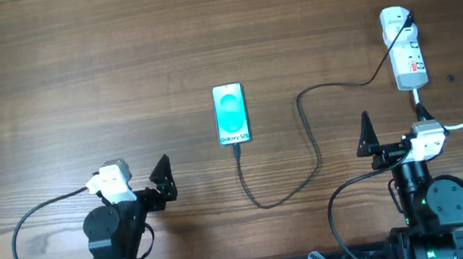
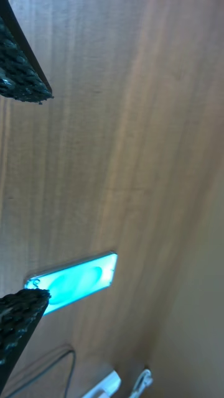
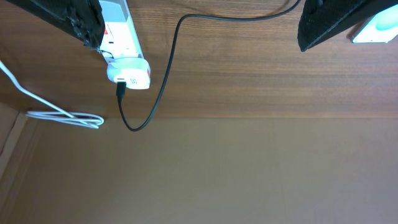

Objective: Plug charger to phone and switch on socket

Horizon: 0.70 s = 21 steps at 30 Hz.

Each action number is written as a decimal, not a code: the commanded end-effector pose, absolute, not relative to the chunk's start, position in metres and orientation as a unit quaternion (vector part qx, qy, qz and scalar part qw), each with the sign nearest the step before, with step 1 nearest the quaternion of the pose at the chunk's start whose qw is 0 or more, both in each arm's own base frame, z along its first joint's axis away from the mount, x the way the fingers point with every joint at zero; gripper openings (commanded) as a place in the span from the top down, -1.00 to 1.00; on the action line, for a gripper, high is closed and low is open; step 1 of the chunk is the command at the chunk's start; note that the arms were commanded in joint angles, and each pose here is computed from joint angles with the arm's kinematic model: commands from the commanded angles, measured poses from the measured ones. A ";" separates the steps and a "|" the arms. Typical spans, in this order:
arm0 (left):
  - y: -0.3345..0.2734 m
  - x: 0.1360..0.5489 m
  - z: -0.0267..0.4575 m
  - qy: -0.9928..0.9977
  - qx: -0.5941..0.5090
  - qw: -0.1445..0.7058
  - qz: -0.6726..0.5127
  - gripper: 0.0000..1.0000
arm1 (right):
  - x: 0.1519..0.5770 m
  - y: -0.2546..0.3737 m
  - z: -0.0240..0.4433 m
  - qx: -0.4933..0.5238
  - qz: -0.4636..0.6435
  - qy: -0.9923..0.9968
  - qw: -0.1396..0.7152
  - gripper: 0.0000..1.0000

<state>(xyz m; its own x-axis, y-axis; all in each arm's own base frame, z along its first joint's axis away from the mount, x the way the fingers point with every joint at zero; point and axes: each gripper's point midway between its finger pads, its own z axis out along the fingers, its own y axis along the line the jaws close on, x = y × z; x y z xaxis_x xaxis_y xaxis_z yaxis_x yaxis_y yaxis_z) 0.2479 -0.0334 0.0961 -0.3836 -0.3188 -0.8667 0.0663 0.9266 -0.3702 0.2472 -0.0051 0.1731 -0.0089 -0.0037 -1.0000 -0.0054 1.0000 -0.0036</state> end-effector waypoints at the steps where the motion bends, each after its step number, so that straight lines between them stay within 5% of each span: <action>1: -0.029 0.249 0.112 0.793 -0.070 0.583 -0.162 -1.00 | 0.247 -0.006 0.175 0.003 0.001 0.706 0.708 -1.00; 8: -0.030 0.245 0.149 0.745 0.005 0.657 -0.117 -1.00 | 0.247 -0.006 0.175 0.004 0.001 0.706 0.708 -1.00; 21: -0.004 0.246 0.156 0.732 -0.050 0.678 -0.054 -1.00 | 0.247 -0.006 0.175 0.004 0.001 0.706 0.708 -0.99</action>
